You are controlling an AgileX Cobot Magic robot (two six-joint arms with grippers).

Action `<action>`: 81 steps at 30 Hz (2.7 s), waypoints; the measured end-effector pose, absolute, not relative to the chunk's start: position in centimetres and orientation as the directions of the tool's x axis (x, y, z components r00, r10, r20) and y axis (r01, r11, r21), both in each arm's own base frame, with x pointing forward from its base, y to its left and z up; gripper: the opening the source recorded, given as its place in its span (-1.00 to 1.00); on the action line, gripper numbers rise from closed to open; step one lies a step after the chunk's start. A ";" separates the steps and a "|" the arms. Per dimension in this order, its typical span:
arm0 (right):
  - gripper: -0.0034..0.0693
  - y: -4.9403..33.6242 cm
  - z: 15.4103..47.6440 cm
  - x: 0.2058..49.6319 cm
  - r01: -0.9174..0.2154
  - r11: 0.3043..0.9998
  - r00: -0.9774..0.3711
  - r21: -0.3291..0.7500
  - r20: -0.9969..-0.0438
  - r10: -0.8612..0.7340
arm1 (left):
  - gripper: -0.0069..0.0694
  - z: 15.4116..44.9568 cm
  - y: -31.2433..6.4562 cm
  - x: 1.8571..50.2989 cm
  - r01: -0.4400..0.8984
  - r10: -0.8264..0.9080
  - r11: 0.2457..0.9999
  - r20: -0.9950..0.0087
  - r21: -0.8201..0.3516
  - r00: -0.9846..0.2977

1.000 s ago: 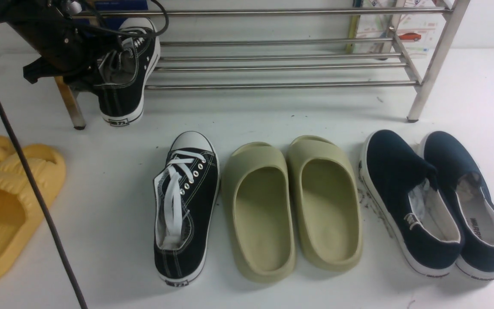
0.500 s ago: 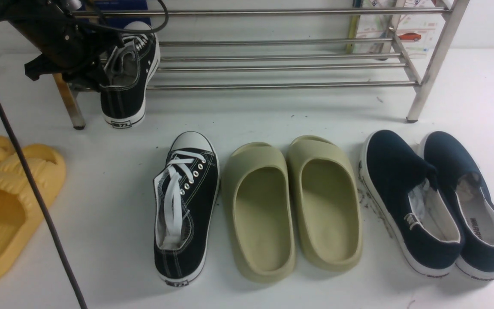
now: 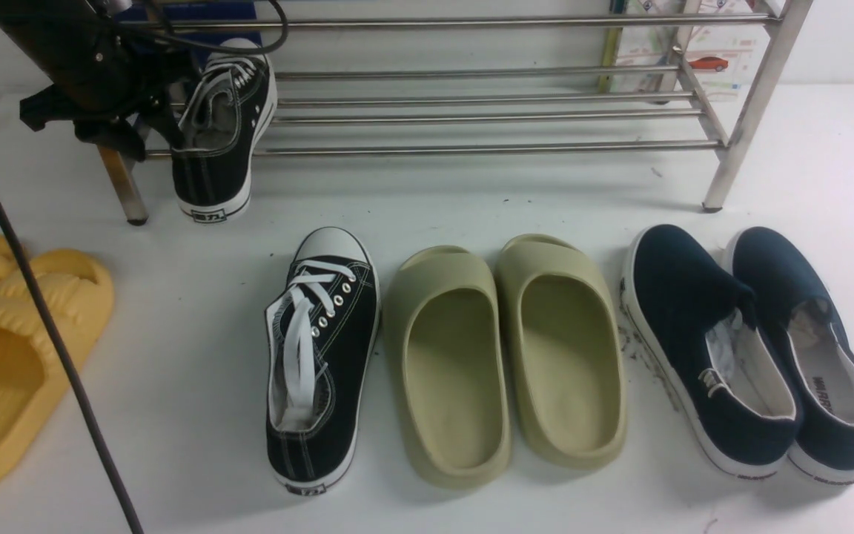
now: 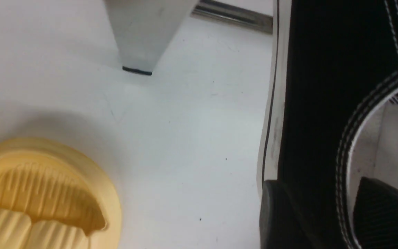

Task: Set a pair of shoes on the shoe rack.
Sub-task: Use the left arm to put a shoe into the shoe rack

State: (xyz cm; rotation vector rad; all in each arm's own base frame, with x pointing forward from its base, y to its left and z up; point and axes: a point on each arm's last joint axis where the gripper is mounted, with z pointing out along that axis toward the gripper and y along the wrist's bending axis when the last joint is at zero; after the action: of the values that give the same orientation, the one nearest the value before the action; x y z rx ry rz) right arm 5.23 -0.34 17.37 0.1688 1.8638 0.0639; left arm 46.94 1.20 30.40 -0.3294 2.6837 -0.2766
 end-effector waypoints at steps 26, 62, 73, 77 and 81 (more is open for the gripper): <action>-0.23 -0.3 17.4 5.2 0.084 0.988 -0.287 0.130 -0.946 0.149 | -0.85 26.7 -4.1 40.6 -0.067 -0.111 0.988 -0.326 -0.143 -0.939; -0.23 -0.3 17.4 5.2 0.084 0.988 -0.287 0.130 -0.946 0.149 | -0.85 25.6 -3.5 47.1 -0.095 -0.101 0.995 -0.479 -0.037 -0.872; -0.23 -0.3 17.4 5.2 0.084 0.988 -0.287 0.130 -0.946 0.149 | -0.76 25.8 -3.5 47.1 -0.097 -0.105 0.994 -0.477 -0.041 -0.872; -0.23 -0.3 17.4 5.2 0.084 0.988 -0.287 0.130 -0.946 0.149 | -0.50 26.2 -3.5 46.8 -0.099 -0.106 0.994 -0.470 -0.039 -0.876; -0.23 -0.3 17.4 5.2 0.084 0.988 -0.287 0.130 -0.946 0.149 | -0.14 27.5 -3.5 46.0 -0.102 -0.110 0.994 -0.461 -0.042 -0.881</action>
State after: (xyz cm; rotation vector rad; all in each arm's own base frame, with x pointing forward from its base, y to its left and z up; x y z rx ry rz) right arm 5.23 -0.34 17.37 0.1688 1.8638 0.0639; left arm 46.04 -3.48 27.49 -0.1501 2.6565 -0.0226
